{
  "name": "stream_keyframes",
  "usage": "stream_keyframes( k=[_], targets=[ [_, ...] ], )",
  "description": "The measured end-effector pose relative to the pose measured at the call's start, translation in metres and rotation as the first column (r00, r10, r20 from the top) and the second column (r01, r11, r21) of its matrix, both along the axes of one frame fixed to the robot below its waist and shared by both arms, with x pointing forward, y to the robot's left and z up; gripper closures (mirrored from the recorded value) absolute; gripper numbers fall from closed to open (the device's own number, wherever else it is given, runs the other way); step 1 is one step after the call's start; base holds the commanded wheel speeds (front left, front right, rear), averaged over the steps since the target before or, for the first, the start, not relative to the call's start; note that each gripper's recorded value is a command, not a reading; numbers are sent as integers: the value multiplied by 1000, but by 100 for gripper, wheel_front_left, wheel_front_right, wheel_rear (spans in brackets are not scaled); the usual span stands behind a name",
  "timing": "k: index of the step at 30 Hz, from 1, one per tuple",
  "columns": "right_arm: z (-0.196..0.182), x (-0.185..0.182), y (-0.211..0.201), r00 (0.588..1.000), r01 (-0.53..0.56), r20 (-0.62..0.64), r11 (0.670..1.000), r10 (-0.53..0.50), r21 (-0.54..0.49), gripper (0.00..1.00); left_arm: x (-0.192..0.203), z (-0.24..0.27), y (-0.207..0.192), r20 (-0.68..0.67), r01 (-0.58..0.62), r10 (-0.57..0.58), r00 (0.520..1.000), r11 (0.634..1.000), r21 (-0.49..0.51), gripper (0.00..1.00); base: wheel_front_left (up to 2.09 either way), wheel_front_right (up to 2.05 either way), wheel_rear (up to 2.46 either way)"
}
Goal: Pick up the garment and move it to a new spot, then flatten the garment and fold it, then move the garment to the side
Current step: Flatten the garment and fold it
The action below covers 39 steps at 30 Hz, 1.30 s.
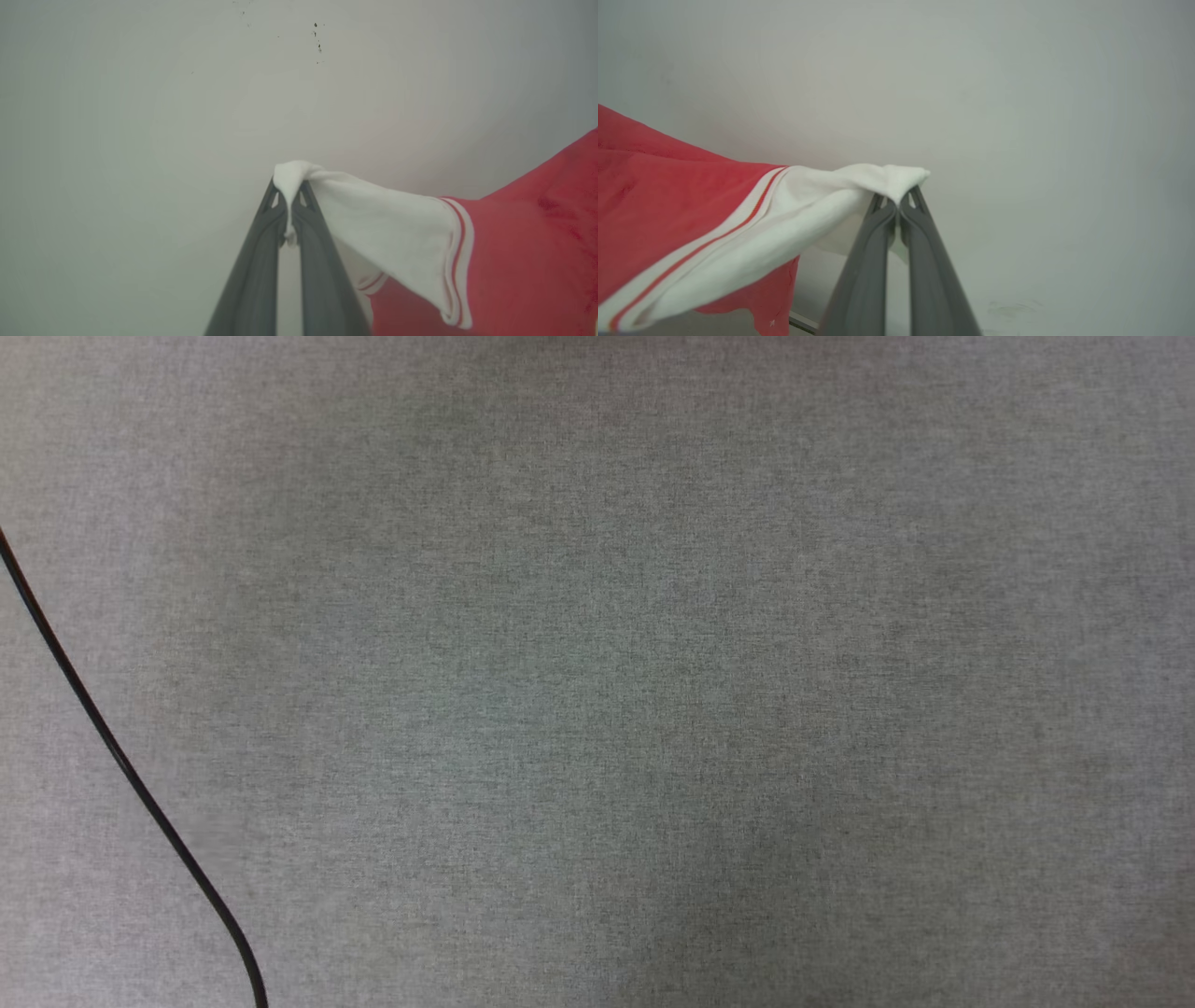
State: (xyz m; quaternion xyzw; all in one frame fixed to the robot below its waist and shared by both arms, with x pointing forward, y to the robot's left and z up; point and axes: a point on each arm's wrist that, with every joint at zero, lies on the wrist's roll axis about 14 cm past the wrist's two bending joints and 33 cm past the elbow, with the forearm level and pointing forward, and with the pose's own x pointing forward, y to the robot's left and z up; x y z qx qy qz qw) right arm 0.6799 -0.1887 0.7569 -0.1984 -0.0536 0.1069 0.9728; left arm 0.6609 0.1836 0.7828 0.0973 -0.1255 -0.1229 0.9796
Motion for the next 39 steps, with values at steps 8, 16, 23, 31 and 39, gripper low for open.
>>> stream_keyframes(
  k=[8,16,23,31,39],
  targets=[
    [-87,7,14,988,-43,-146,999,47,30,100,7,-83,5,-135,6,-8,991,1000,-19,100,0,0,0],
    [-190,-36,19,941,-68,-324,993,95,92,100,-32,-197,2,-318,15,-49,947,994,-108,100,0,0,0],
    [-262,-107,10,878,-67,-463,990,118,127,100,-104,-275,8,-453,-29,-46,890,987,-156,100,0,0,0],
    [-304,-196,-8,810,-67,-572,990,127,125,100,-201,-320,27,-564,-103,-9,826,981,-166,100,0,0,0],
    [-326,-269,-32,747,-33,-655,990,118,140,100,-286,-338,35,-645,-169,14,764,969,-179,100,0,0,0]
  ],
)
